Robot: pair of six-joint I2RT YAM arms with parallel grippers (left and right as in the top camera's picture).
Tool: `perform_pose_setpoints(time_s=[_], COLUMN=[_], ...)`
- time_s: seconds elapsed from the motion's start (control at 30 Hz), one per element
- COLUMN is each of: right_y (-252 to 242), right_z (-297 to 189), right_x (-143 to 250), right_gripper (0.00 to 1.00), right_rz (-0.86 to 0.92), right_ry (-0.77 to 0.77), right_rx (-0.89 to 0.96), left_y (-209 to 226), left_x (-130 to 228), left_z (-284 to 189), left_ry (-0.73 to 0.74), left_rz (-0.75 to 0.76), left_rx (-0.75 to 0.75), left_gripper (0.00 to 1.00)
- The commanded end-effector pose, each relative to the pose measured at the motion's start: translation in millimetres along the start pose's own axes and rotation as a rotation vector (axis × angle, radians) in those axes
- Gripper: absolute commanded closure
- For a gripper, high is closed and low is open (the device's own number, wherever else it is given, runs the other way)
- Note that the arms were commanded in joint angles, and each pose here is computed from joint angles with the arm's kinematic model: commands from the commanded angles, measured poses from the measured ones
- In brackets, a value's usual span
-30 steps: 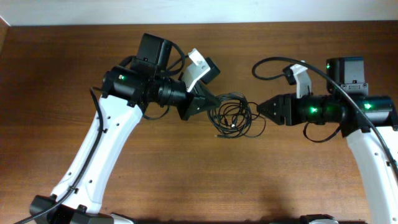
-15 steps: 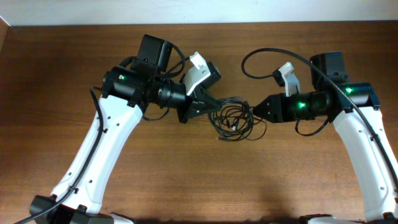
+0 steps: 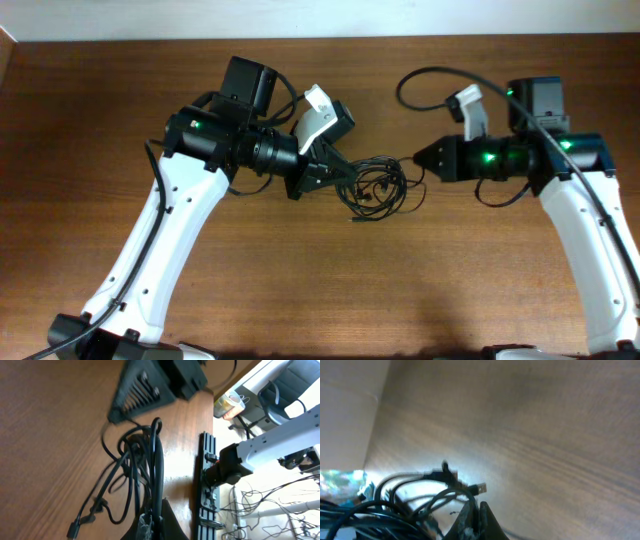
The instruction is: Untangle cables
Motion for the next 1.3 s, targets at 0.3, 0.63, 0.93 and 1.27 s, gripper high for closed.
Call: perform_pose_setpoints(time_s=[0.3, 0.63, 0.93, 1.27], right_y=[-60, -61, -51, -43], right_z=[-48, -51, -50, -49], right_x=[-11, 7, 36, 36], right_gripper=[0.96, 0.96, 0.82, 0.53], right_rz=[0.391, 0.429, 0.468, 0.306], right_ry=[-0.172, -0.098, 0.044, 0.054], right_rx=[0.130, 0.136, 0.117, 0.046], left_y=[-1, 2, 15, 21], left_x=[1, 1, -12, -7], left_z=[1, 1, 1, 7], left_ry=[0.008, 0.011, -0.030, -0.008], left_rz=[0.001, 0.010, -0.016, -0.017], left_rx=[0.015, -0.009, -0.086, -0.073], left_gripper=[1.00, 1.00, 1.00, 1.00])
Point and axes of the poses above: each gripper's point midway between its finger pads, its own z axis out along the fingers, its own y axis along the line the jaws close on, x = y × z, the point moved 6 cm from there along -z, back along the fingers, and after that the axes turned 6 degrees about -z, right-handed, at the moved point
